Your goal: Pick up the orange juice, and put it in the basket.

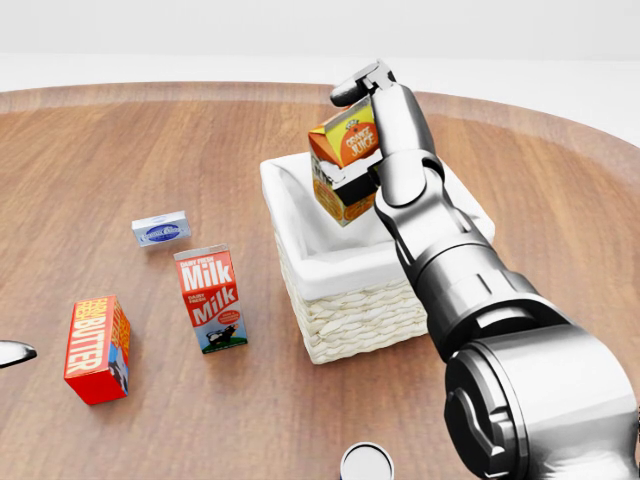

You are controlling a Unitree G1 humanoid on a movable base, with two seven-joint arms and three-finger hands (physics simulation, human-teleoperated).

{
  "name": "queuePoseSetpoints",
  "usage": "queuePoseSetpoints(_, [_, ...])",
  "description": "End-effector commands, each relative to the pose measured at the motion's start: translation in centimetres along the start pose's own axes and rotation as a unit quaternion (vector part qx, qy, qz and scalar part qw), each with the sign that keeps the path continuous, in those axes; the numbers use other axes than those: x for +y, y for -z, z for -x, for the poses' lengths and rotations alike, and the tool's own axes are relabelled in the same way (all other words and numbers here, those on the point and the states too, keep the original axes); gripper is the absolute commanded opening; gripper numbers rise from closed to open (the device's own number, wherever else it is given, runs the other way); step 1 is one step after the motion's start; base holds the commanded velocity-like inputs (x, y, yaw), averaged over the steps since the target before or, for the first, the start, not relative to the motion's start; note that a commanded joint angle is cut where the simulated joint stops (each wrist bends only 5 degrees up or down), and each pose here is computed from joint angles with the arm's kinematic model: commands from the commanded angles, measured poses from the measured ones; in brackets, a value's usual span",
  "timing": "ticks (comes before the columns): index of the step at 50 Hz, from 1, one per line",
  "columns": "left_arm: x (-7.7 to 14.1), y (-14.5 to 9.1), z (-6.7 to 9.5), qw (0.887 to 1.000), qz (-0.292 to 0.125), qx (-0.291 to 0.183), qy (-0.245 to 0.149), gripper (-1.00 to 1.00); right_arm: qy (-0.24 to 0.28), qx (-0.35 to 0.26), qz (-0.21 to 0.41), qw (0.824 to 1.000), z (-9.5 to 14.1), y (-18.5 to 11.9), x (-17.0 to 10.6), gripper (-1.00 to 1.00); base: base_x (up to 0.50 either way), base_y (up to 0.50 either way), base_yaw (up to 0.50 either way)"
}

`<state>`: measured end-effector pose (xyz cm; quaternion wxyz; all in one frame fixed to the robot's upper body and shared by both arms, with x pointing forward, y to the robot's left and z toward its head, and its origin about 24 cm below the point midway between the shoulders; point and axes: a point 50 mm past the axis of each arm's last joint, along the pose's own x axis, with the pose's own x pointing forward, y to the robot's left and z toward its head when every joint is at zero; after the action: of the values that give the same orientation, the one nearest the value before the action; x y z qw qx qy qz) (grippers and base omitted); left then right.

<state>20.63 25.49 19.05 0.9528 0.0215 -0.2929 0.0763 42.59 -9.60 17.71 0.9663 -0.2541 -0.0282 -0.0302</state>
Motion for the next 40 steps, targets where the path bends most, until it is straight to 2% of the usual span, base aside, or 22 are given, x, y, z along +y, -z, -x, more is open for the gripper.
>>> queuePoseSetpoints(1, [0.0, 0.0, 0.0, 1.0, 0.0, 0.001, 0.0, 1.0, 0.008, -0.012, 0.019, 1.0, 0.0, -0.3, 0.0, -1.0, 0.0, 0.0, 0.0])
queuePoseSetpoints(40, [0.0, -0.5, 0.1, 1.0, -0.002, -0.009, 0.001, 1.0, -0.003, -0.006, 0.025, 1.0, 0.4, 0.3, 1.2, -1.0, 0.0, 0.0, 0.0])
